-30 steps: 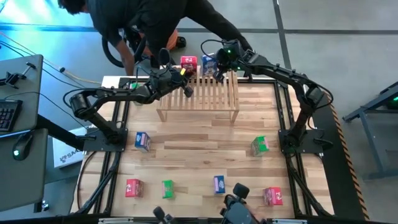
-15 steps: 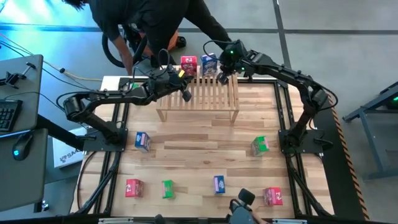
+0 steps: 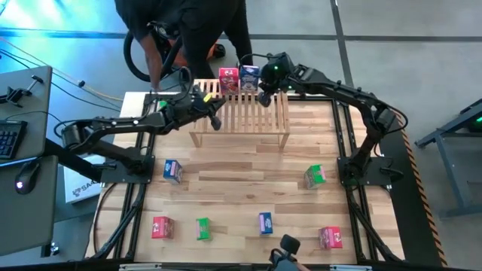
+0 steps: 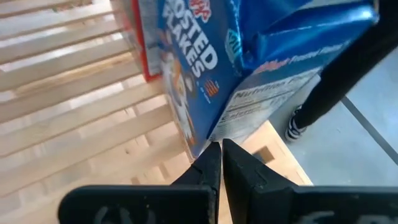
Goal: Stack cereal on shelf
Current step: Put the top blue cereal box on the shelf
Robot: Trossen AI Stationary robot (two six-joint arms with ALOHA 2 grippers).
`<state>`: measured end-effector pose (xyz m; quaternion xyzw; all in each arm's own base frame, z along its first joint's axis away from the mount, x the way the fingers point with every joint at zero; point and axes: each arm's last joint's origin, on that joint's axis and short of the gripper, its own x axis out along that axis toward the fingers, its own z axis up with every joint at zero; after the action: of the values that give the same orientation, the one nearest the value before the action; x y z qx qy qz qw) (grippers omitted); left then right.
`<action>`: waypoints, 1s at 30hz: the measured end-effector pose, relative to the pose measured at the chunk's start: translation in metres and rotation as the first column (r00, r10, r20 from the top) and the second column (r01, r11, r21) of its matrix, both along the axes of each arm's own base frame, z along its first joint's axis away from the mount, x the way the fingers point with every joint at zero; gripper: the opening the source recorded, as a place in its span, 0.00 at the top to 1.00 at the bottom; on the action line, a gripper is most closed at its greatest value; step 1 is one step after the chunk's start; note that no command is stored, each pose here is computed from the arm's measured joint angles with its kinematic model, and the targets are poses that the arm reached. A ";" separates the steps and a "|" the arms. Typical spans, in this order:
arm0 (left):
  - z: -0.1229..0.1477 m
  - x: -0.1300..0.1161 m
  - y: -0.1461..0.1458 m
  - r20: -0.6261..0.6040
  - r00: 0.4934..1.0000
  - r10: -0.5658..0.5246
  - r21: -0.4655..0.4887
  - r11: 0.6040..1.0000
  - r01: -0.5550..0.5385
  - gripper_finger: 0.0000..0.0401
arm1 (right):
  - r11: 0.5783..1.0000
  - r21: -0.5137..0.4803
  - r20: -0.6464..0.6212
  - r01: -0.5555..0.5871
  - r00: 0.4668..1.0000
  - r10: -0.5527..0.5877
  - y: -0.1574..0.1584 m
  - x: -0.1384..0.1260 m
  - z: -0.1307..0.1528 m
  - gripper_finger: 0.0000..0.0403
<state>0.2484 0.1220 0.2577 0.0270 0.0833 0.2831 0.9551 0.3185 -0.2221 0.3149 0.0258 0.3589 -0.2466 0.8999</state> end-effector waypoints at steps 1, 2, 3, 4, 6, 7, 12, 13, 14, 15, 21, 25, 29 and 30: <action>-0.001 -0.003 -0.001 0.000 1.000 0.000 0.000 1.000 0.000 1.00 | 1.000 -0.001 0.004 -0.002 1.000 0.002 0.000 0.000 0.000 0.99; -0.002 -0.005 -0.002 -0.003 1.000 0.000 -0.002 1.000 0.000 1.00 | 1.000 -0.002 0.006 -0.002 1.000 0.002 0.000 0.001 0.000 0.99; -0.003 -0.008 -0.004 -0.001 1.000 0.000 -0.001 1.000 0.000 1.00 | 1.000 -0.005 0.010 -0.003 1.000 0.003 0.000 0.001 0.001 0.99; -0.003 -0.010 -0.005 0.004 1.000 0.000 0.001 1.000 0.000 1.00 | 1.000 -0.008 0.014 -0.003 1.000 0.003 0.000 0.001 0.001 0.99; -0.004 -0.014 -0.007 0.010 1.000 -0.002 0.004 1.000 0.001 1.00 | 1.000 -0.014 0.022 -0.002 1.000 0.002 -0.001 0.001 0.002 0.99; -0.005 -0.016 -0.008 0.012 1.000 -0.011 0.003 1.000 0.011 1.00 | 1.000 -0.017 0.023 -0.003 1.000 0.003 -0.001 0.001 0.002 0.99; -0.007 -0.027 -0.012 0.080 0.992 -0.101 -0.015 0.995 0.102 1.00 | 1.000 -0.026 -0.004 0.000 1.000 0.000 -0.001 0.000 0.001 0.99; -0.008 -0.030 -0.012 0.096 0.990 -0.108 -0.017 0.994 0.110 1.00 | 1.000 -0.023 -0.017 0.005 1.000 -0.006 -0.001 -0.001 0.000 0.99; -0.010 -0.032 -0.013 0.101 0.989 -0.109 -0.023 0.993 0.112 1.00 | 1.000 -0.019 -0.029 0.009 1.000 -0.010 -0.001 -0.002 -0.001 0.99; -0.012 -0.034 -0.013 0.101 0.989 -0.110 -0.029 0.993 0.113 1.00 | 1.000 -0.017 -0.037 0.013 0.999 -0.014 -0.001 -0.002 -0.001 0.99; -0.022 -0.040 -0.015 0.086 0.990 -0.111 -0.053 0.992 0.115 1.00 | 0.994 -0.064 -0.017 0.085 0.996 -0.086 -0.007 -0.003 0.002 0.99; -0.024 -0.040 -0.015 0.082 0.992 -0.099 -0.055 0.993 0.104 1.00 | 0.993 -0.086 0.027 0.086 0.996 -0.084 -0.009 -0.002 0.005 0.99; -0.022 -0.042 -0.009 0.104 0.994 -0.031 -0.042 0.998 0.036 1.00 | 0.992 -0.096 0.057 0.077 0.996 -0.071 -0.010 0.000 0.008 0.99; -0.022 -0.042 -0.007 0.111 0.994 -0.021 -0.037 0.999 0.025 1.00 | 0.992 -0.098 0.064 0.076 0.996 -0.070 -0.011 0.000 0.008 0.99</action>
<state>0.2069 0.1148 0.2352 -0.0063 0.0354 0.2714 0.9618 0.3183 -0.2331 0.3233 0.0011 0.3177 -0.2961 0.9008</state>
